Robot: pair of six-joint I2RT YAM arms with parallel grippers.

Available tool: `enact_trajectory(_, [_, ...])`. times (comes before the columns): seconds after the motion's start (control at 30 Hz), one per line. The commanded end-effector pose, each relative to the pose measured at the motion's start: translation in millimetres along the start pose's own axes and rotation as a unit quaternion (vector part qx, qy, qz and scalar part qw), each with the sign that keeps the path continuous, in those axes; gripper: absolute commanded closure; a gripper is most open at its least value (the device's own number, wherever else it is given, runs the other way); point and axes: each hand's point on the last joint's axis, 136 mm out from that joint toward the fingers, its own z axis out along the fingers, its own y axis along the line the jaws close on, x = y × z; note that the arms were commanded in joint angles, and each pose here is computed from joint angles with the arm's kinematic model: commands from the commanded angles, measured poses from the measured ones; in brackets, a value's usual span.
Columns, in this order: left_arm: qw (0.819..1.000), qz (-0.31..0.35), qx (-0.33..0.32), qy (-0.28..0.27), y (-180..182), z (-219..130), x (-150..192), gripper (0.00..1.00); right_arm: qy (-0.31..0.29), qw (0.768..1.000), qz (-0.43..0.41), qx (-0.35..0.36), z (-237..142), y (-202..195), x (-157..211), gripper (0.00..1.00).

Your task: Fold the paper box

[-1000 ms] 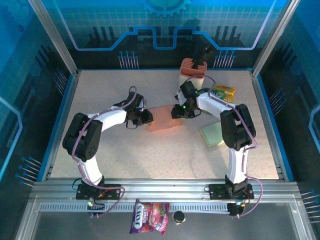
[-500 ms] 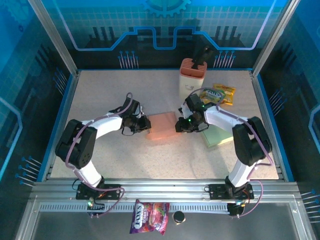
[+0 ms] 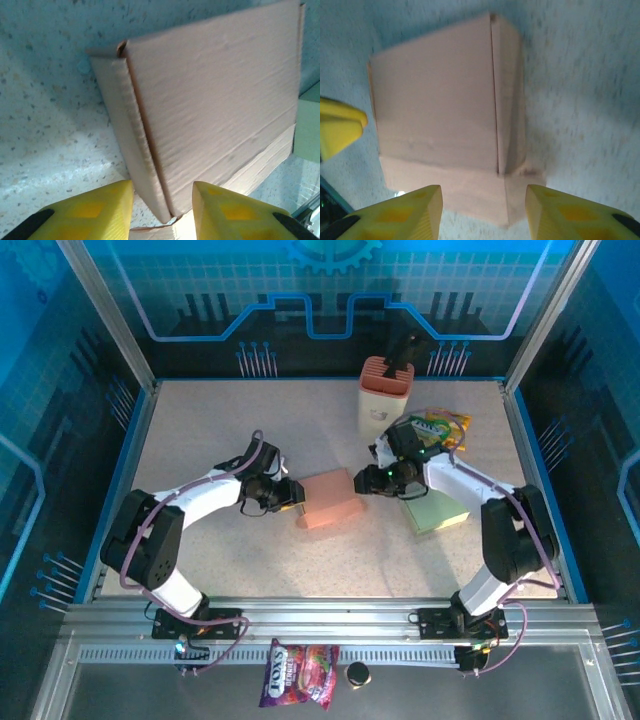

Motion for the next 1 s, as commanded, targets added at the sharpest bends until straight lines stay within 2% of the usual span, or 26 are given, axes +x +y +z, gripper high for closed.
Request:
enact_trajectory(0.0, [1.000,-0.013,-0.010,-0.010,0.8,-8.2,-9.0,0.60,0.007,1.000,-0.025,-0.013,10.4,2.3,-18.5,0.50])
enact_trajectory(0.13, [0.999,-0.030,-0.011,0.006,5.0,-3.0,-4.4,0.59,0.018,0.999,-0.025,-0.018,25.2,0.7,-29.4,0.49])
enact_trajectory(0.3, [0.999,-0.042,-0.014,0.012,9.9,4.6,-3.5,0.59,0.041,0.999,-0.014,-0.016,42.2,-6.7,-24.5,0.51])
enact_trajectory(0.5, [0.999,-0.048,-0.002,0.015,9.0,14.6,-5.8,0.64,0.056,0.998,0.000,-0.031,52.7,-8.4,-13.0,0.62])
enact_trajectory(0.77, [0.999,-0.043,-0.010,0.021,15.2,19.7,-3.0,0.75,0.054,0.998,0.012,-0.041,43.9,-5.7,1.7,0.73])
enact_trajectory(0.9, [0.999,-0.041,-0.014,0.023,18.3,22.1,-2.0,0.77,0.053,0.998,0.015,-0.044,38.2,-5.0,10.6,0.74])
enact_trajectory(0.97, [0.999,-0.040,-0.013,0.025,19.5,23.8,-1.2,0.78,0.050,0.998,0.016,-0.044,34.9,-6.8,13.0,0.71])
